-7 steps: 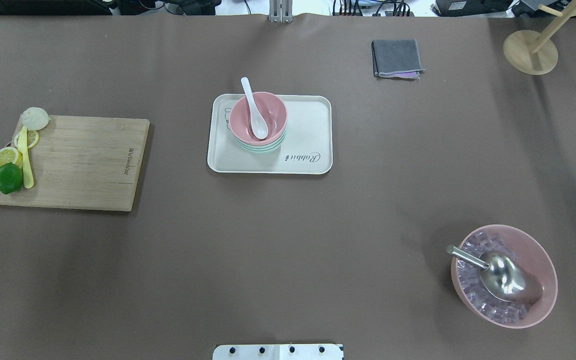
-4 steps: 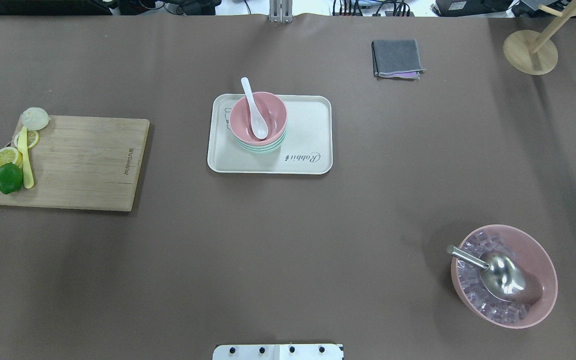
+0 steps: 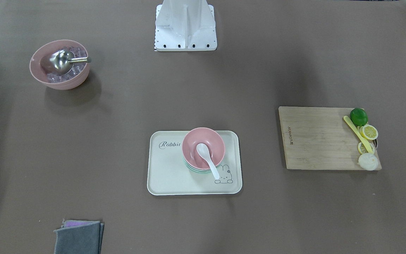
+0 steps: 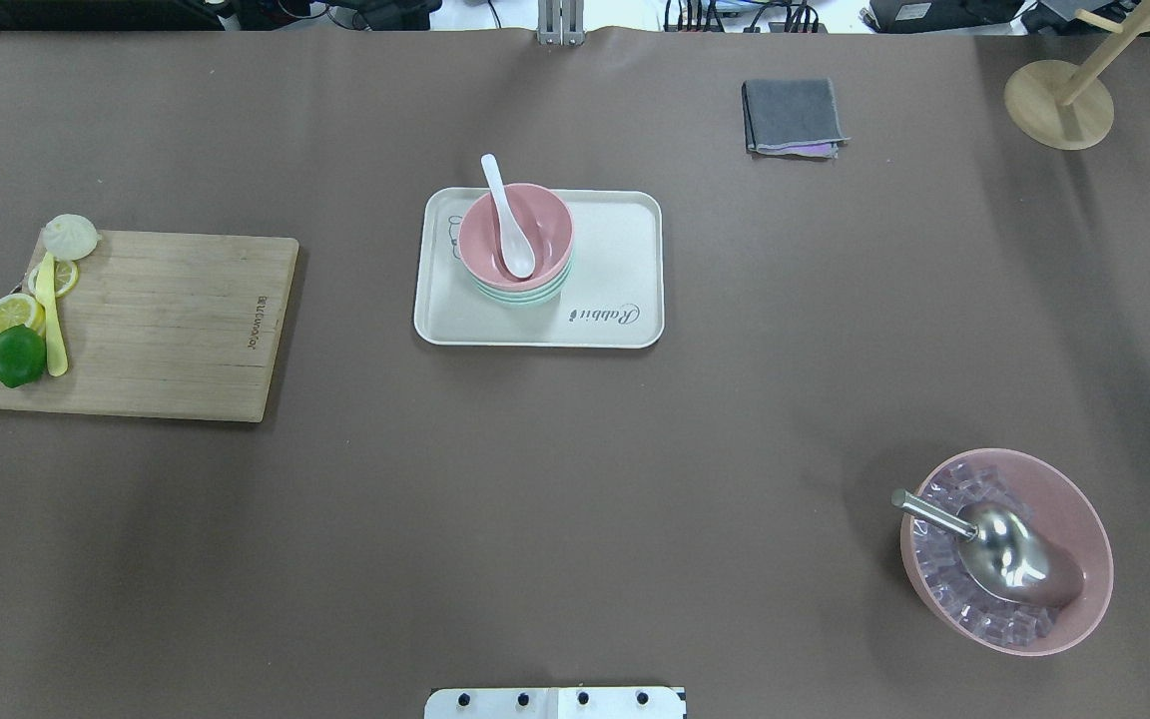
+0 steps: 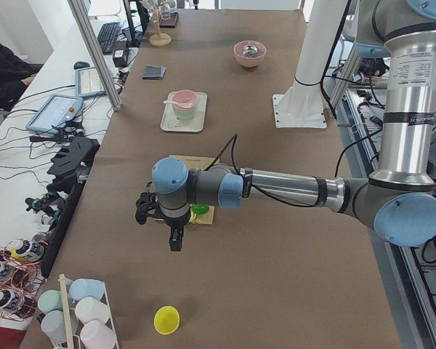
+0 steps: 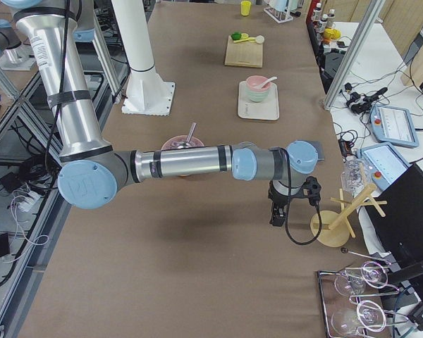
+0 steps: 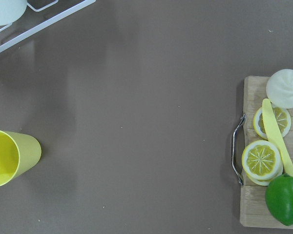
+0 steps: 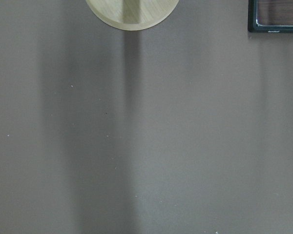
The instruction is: Stack pink bowl on green and place spoon
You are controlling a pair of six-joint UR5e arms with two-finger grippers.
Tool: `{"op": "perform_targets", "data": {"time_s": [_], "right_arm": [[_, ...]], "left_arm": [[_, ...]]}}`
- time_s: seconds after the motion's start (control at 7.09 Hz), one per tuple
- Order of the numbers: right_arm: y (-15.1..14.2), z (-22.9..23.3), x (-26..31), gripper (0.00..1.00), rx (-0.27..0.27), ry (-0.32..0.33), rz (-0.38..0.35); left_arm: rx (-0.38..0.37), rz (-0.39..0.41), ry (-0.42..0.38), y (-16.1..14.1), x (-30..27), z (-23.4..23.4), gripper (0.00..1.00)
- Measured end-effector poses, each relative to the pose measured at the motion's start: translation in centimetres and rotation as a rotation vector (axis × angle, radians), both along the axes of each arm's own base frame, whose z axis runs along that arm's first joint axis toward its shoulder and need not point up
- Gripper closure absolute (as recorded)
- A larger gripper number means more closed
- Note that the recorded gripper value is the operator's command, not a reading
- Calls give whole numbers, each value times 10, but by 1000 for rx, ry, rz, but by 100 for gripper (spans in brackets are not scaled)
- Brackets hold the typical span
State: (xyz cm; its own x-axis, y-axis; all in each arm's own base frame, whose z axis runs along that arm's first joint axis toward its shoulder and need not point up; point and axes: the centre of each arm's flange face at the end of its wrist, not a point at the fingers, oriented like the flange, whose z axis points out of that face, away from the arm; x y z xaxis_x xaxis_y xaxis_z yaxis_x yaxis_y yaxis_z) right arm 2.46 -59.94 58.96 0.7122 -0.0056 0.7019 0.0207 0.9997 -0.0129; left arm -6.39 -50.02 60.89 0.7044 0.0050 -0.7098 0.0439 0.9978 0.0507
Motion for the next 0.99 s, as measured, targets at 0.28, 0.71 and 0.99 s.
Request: {"op": "perform_targets", "data": {"time_s": [0.28,0.71,0.99], "right_arm": [[0,-5,0,0,10,1,0],[1,-9,3,0,19,-1,5],[3,-14,6,0,29,-8,10]], "left_arm": [[7,0,1,-2,0,-4,2],[17,0,0,-4,0,-7,2],[21,1,-2,-4,0,-8,2]]}}
